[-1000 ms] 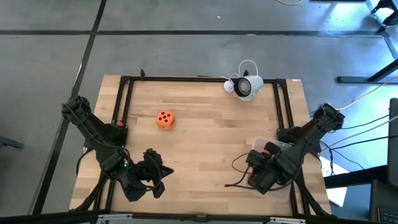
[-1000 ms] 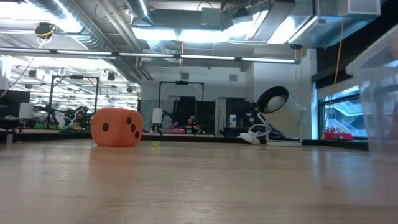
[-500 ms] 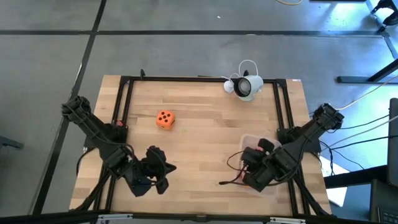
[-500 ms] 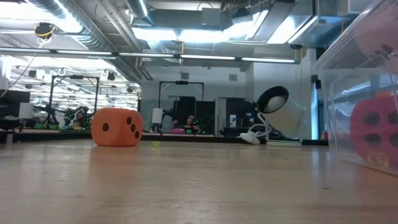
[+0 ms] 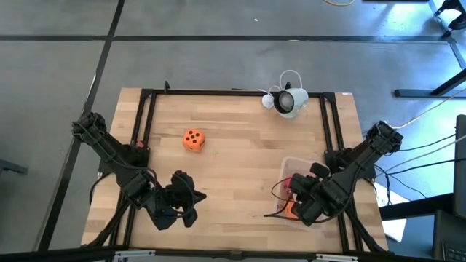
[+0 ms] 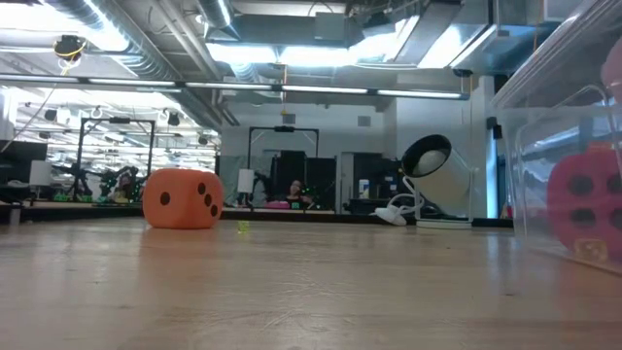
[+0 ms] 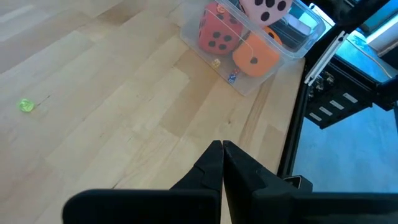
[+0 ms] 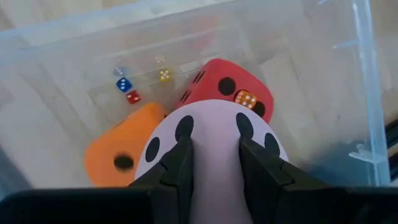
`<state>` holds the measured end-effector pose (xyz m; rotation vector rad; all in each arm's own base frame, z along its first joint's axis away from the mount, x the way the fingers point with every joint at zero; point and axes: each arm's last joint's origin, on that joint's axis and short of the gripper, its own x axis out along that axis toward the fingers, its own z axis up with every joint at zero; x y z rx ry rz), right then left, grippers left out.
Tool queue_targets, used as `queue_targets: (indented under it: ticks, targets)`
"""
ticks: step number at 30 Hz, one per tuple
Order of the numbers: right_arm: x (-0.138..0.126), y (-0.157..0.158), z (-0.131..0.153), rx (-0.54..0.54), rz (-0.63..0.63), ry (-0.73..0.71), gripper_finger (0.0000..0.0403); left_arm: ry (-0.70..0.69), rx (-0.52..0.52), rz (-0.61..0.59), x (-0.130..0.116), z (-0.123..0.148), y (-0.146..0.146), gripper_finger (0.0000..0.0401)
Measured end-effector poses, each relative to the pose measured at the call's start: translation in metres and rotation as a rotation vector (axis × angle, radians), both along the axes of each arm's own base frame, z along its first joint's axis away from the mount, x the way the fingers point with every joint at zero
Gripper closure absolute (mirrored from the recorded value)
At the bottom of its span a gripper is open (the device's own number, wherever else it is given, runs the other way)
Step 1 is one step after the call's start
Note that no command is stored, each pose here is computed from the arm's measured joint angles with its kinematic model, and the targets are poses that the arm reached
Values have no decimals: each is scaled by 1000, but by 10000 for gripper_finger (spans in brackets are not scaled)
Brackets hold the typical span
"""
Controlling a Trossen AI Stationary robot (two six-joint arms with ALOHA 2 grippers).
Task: Pick & Place Dice
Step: Put the large pink die into the transparent bin
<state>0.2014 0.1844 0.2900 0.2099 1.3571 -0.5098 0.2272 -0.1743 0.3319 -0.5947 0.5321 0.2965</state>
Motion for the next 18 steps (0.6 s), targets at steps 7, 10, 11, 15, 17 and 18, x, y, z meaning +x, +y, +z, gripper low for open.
queue_targets:
  ticks: [7,10,11,15,17,18]
  targets:
    - [1,0,-12,-9,2,-19,301,0,0,0,0,0,0,395]
    - [0,0,-17,-7,3,-15,301,0,0,0,0,0,0,395]
    - [-1,0,-17,-6,0,-17,301,0,0,0,0,0,0,395]
    - [-1,1,-17,-8,-9,-22,305,0,1,1,0,0,0,395]
    - [-1,1,-18,-7,-9,-21,305,0,2,2,0,0,0,395]
    - [-1,1,-18,-8,-9,-22,305,0,2,1,0,0,0,395]
